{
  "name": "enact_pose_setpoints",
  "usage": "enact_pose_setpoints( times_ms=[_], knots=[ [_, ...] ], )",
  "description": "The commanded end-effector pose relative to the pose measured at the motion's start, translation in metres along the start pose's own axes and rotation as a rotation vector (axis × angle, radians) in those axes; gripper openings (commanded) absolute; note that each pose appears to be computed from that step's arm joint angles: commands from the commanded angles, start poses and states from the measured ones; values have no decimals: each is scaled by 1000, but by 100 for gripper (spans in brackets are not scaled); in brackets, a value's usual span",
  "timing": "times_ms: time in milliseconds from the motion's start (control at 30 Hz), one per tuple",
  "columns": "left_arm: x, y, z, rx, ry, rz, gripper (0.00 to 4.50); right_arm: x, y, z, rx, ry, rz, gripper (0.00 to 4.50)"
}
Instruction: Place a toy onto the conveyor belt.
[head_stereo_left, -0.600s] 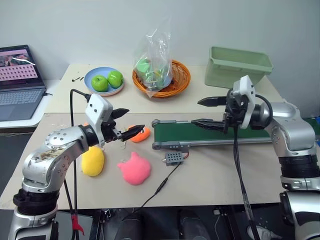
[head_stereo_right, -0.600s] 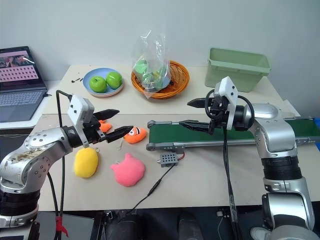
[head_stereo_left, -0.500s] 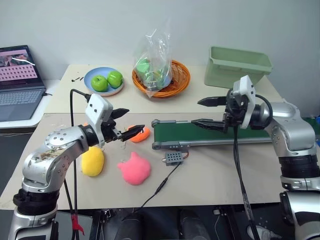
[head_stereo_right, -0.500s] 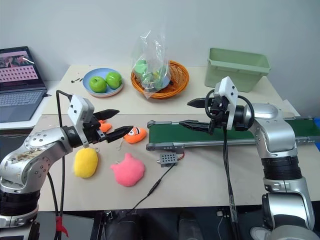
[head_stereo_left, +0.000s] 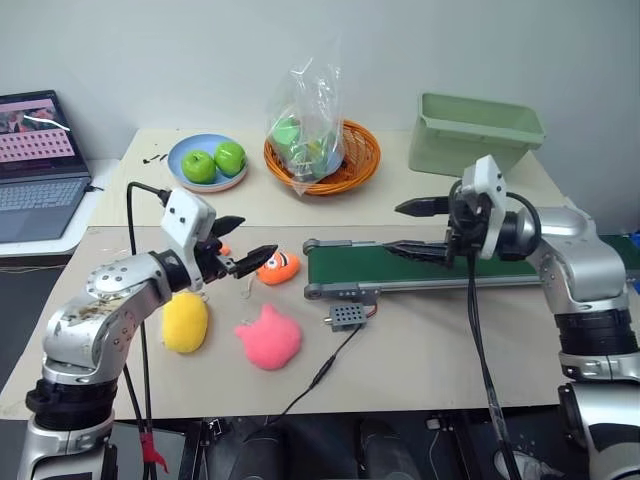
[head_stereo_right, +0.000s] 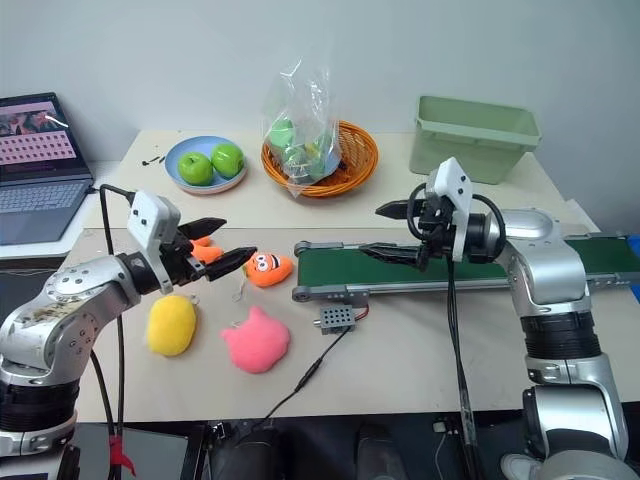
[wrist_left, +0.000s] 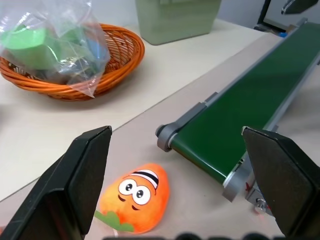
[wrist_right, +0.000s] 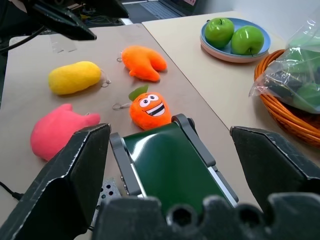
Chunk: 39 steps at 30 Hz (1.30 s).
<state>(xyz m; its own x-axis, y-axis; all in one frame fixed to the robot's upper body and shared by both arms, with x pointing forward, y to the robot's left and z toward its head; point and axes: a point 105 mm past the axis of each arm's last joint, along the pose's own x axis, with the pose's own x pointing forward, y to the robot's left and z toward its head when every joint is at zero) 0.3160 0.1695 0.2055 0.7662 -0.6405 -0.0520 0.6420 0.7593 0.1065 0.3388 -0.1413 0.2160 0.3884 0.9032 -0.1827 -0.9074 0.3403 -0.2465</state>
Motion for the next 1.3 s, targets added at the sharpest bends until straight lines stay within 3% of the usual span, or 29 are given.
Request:
enact_pose_setpoints(
  times_ms=[33, 167, 333, 533, 667, 1000, 1100, 1300],
  knots=[
    [-27, 21, 8, -191, -138, 121, 444, 5, -2, 15, -56, -43, 21, 450],
    [-64, 42, -30, -538, -97, 272, 444, 12, -1, 17, -56, -55, 58, 450],
    [-101, 47, -52, -870, -181, 353, 444, 17, 8, 13, -54, -40, 151, 450],
    [-143, 53, -65, -1173, -392, 474, 444, 24, 23, 2, -47, 21, 276, 450],
    [-159, 53, -77, -1272, -419, 537, 444, 28, 27, -11, -63, 83, 313, 450],
    [-188, 39, -141, -1376, -300, 699, 444, 28, 20, -14, -73, 104, 285, 450],
    [-177, 38, -153, -1399, -261, 712, 444, 27, 15, -11, -85, 108, 250, 450],
    [-142, 35, -151, -1398, -258, 641, 444, 21, 8, -10, -101, 129, 202, 450]
  ],
)
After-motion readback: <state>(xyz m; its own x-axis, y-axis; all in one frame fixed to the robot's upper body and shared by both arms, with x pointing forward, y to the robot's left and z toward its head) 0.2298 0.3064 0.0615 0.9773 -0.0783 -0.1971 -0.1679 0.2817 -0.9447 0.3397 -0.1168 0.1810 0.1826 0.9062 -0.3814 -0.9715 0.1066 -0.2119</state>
